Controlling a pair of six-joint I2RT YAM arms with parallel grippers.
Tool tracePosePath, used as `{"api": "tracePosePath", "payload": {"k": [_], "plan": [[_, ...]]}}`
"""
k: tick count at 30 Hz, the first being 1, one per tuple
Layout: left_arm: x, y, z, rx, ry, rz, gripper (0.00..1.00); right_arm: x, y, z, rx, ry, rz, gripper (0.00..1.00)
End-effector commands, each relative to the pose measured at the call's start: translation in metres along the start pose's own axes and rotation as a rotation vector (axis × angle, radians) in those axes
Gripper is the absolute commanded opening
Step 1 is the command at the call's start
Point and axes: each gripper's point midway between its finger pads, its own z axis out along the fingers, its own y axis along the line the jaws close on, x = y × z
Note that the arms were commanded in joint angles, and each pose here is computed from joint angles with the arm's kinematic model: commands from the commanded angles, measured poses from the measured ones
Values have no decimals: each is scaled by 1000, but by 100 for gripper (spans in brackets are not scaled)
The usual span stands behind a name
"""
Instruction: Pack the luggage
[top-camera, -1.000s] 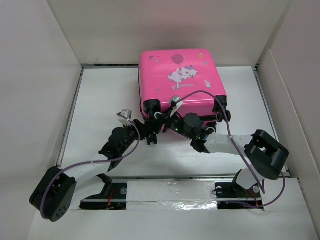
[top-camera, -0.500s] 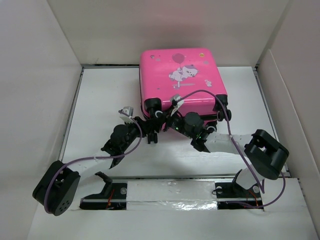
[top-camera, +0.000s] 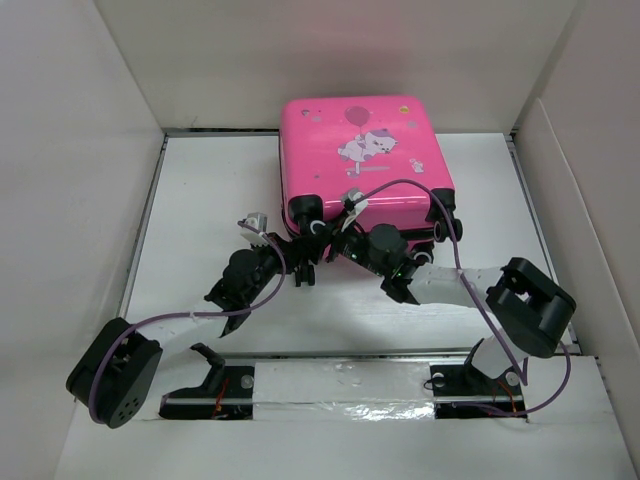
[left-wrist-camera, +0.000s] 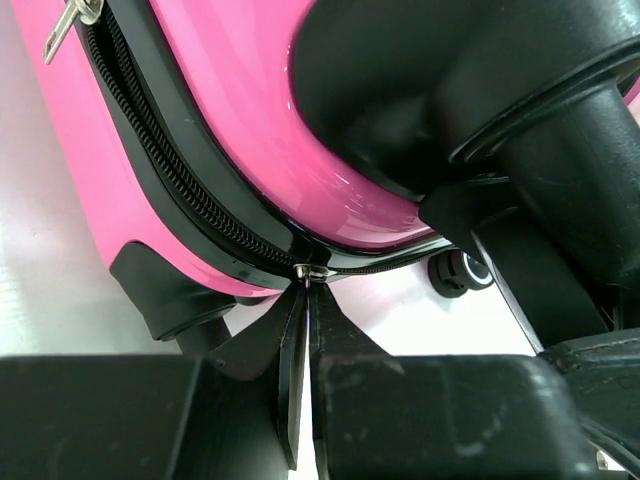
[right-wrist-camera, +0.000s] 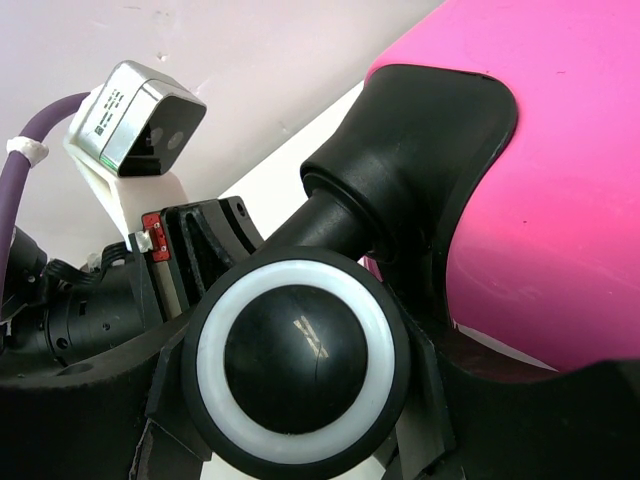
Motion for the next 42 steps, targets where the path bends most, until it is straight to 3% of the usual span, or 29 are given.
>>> {"api": "tracePosePath", "payload": {"k": [1,5,7,13,19,29,35,42], "plan": [[-51,-29,6,84,-172,-27,0,-54,36,6,-127,-169,-2,0],[-44,-25,12,64,-134,-36,22,-53,34,5,-117,-163,-6,0],[-47,-24,13,48,-141,-43,23,-52,33,4,-115,-162,-6,0],[-53,-13,20,-37,-150,-28,0,-51,33,1,-116,-165,-3,0],[-49,6,18,-138,-124,15,0,-48,33,-2,-115,-155,-10,0],[-55,65,-23,-478,-134,89,0,-64,36,-30,-84,-162,-78,0],[-62,74,-34,-531,-173,102,0,-70,43,-51,-94,-142,-123,0],[-89,78,-25,-545,-263,121,0,-39,57,-70,-166,-20,-140,0]]}}
